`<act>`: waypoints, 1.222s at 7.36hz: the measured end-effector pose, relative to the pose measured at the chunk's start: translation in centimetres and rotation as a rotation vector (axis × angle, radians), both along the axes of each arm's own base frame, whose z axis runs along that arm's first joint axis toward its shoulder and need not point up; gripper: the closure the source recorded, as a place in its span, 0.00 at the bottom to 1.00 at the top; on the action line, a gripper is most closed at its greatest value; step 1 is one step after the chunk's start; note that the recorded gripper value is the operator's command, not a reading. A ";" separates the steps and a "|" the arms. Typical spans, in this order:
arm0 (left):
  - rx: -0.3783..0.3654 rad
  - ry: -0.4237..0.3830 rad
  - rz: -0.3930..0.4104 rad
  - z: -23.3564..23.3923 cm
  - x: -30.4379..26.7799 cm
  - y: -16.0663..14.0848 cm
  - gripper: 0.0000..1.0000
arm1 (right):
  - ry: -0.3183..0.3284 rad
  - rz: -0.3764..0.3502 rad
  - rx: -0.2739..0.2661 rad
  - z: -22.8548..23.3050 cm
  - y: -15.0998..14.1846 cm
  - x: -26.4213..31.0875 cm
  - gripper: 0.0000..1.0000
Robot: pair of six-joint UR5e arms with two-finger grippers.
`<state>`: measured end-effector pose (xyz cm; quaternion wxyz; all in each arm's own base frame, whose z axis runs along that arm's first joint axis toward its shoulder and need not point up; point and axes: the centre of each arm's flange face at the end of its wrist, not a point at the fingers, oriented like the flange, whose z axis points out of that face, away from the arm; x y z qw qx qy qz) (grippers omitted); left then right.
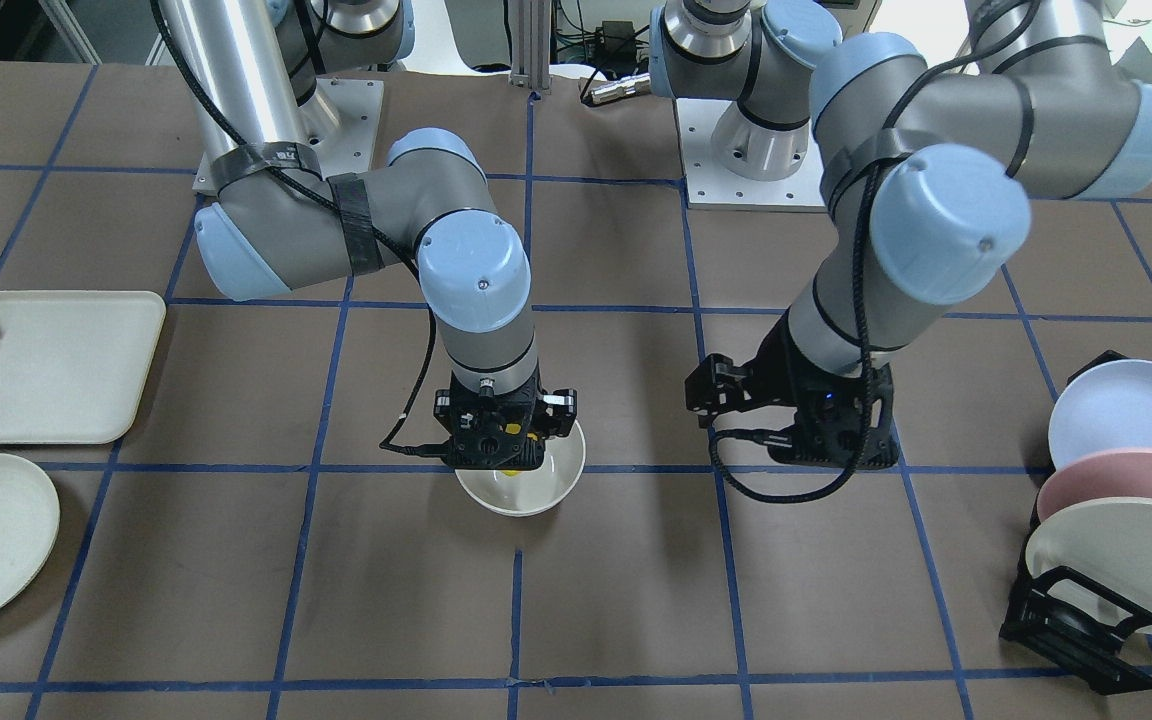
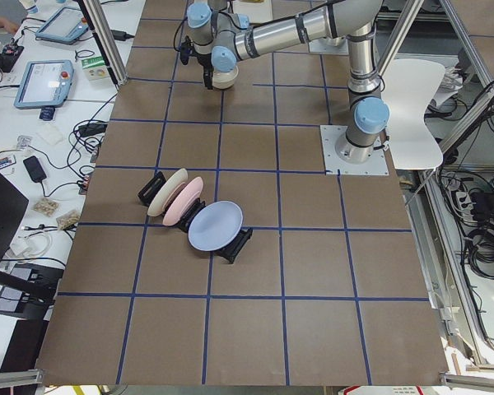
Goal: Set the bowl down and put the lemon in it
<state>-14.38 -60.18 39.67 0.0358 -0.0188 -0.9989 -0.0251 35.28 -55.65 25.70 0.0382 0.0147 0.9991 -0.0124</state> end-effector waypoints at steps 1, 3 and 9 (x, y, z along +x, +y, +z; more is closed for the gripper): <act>-0.006 -0.031 -0.004 2.9 0.9 1.2 0.00 | 0.002 0.002 -0.005 -1.5 -0.2 0.3 0.69; -0.028 -0.077 -0.014 7.5 1.4 4.6 0.00 | 0.013 0.007 0.000 -4.1 -0.4 0.5 0.22; -0.032 -0.089 -0.030 9.6 1.1 10.6 0.00 | 0.003 -0.001 -0.110 2.3 -0.2 -2.1 0.00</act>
